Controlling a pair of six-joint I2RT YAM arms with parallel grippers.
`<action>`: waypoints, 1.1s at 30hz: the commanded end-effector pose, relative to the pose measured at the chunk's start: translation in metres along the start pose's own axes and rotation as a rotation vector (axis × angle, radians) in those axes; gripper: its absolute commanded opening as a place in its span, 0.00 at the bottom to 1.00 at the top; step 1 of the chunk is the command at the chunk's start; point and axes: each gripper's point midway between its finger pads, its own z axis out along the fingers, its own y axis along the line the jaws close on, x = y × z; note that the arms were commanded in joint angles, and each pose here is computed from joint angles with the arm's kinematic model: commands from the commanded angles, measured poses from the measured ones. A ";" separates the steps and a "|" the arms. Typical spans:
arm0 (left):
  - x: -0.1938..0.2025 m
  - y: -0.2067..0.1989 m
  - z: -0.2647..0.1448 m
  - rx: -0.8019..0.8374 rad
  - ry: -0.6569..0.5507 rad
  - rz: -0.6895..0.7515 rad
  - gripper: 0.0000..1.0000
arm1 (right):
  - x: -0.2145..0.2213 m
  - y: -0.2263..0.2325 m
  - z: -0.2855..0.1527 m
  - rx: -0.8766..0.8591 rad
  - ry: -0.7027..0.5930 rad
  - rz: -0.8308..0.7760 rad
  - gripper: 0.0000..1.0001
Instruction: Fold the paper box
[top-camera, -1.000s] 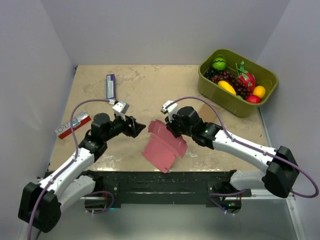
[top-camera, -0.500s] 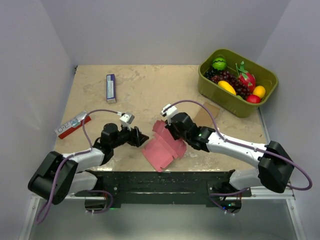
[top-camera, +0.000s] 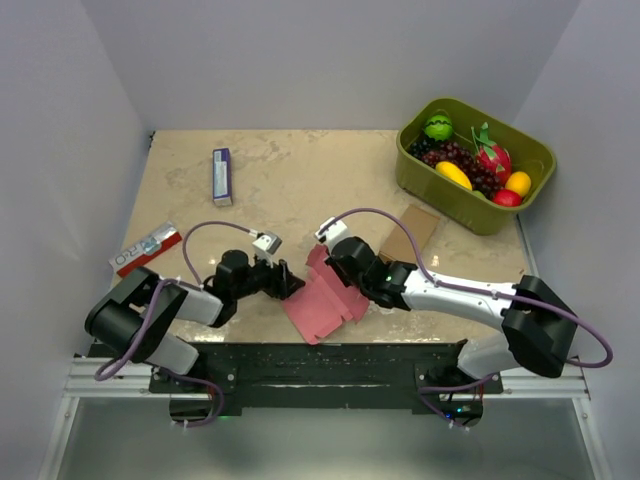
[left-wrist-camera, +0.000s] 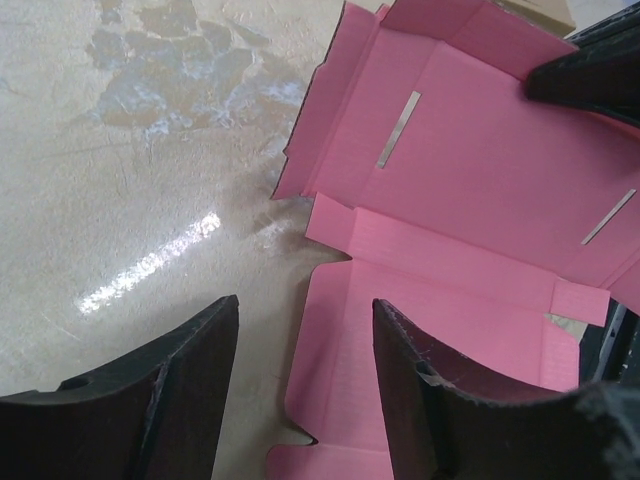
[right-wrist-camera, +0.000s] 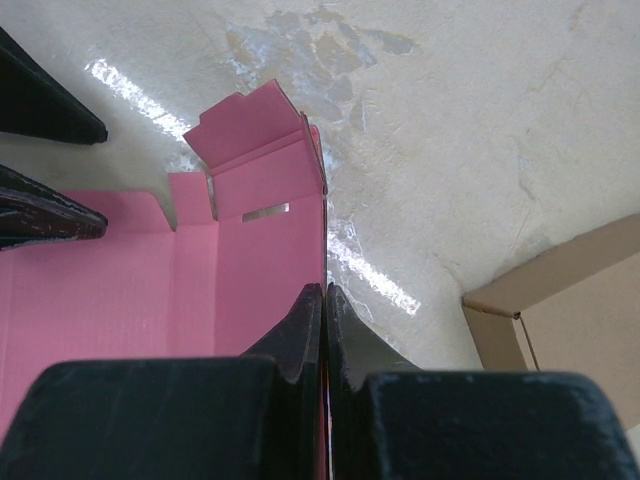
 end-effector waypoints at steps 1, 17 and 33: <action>-0.023 -0.003 0.013 0.019 -0.087 0.061 0.58 | -0.011 -0.002 0.000 0.030 -0.047 0.032 0.00; -0.026 -0.011 0.043 0.064 -0.075 0.081 0.51 | -0.010 0.004 0.006 0.016 -0.035 0.022 0.00; -0.013 -0.039 0.046 0.087 -0.056 0.108 0.47 | -0.011 0.003 0.008 0.027 -0.033 0.022 0.00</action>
